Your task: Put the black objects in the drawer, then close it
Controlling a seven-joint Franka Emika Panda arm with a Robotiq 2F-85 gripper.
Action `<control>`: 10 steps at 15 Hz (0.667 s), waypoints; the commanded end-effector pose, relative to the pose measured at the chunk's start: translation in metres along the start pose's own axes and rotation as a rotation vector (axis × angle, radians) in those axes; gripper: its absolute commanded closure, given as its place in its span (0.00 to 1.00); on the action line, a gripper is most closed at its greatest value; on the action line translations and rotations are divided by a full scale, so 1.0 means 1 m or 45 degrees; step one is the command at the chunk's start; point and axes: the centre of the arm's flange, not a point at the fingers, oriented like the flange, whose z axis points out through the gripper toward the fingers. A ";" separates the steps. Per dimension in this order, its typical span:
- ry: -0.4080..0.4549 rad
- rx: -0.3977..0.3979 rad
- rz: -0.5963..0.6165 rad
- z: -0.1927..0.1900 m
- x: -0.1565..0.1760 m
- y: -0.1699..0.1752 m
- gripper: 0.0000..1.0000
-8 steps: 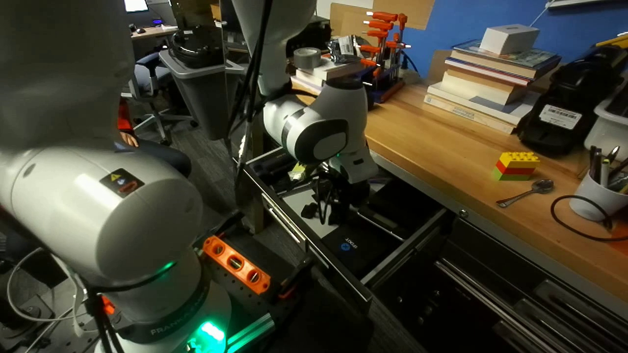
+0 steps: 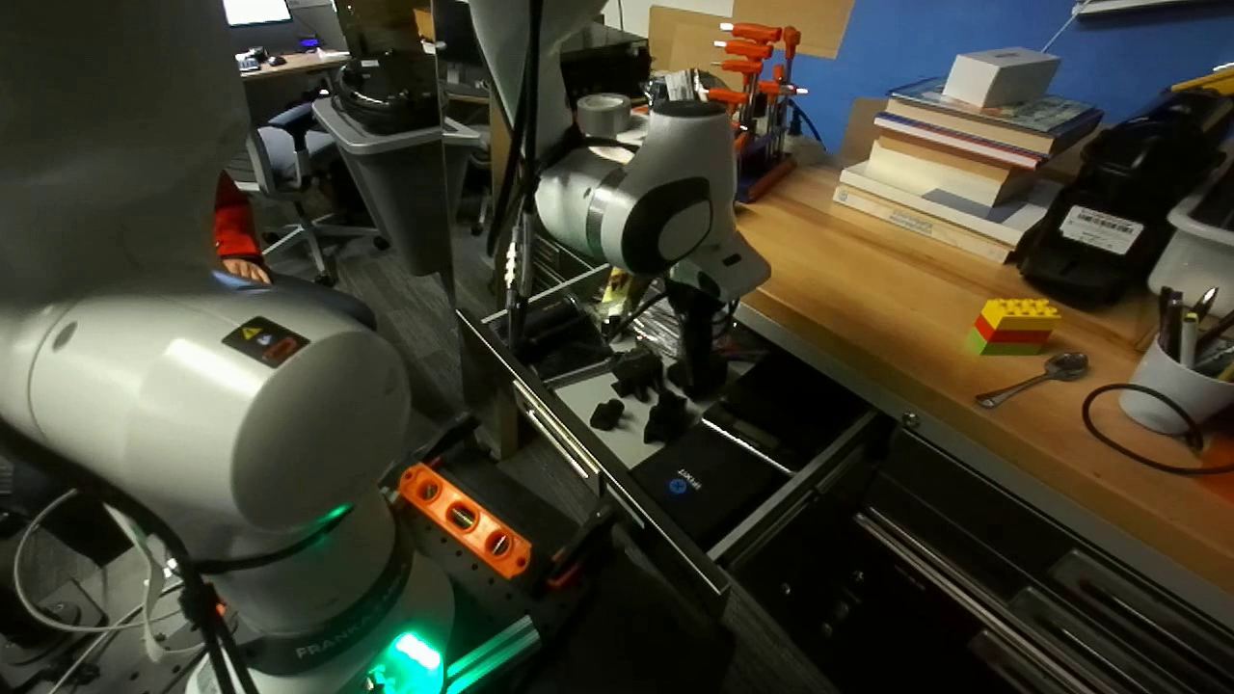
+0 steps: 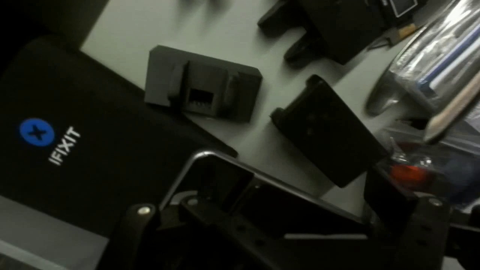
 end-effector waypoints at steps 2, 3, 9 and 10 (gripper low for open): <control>-0.050 0.076 -0.199 -0.071 0.013 -0.045 0.00; -0.070 0.098 -0.254 -0.084 0.014 -0.056 0.00; -0.167 0.220 -0.549 -0.139 0.019 -0.111 0.00; -0.178 0.237 -0.603 -0.140 0.020 -0.118 0.00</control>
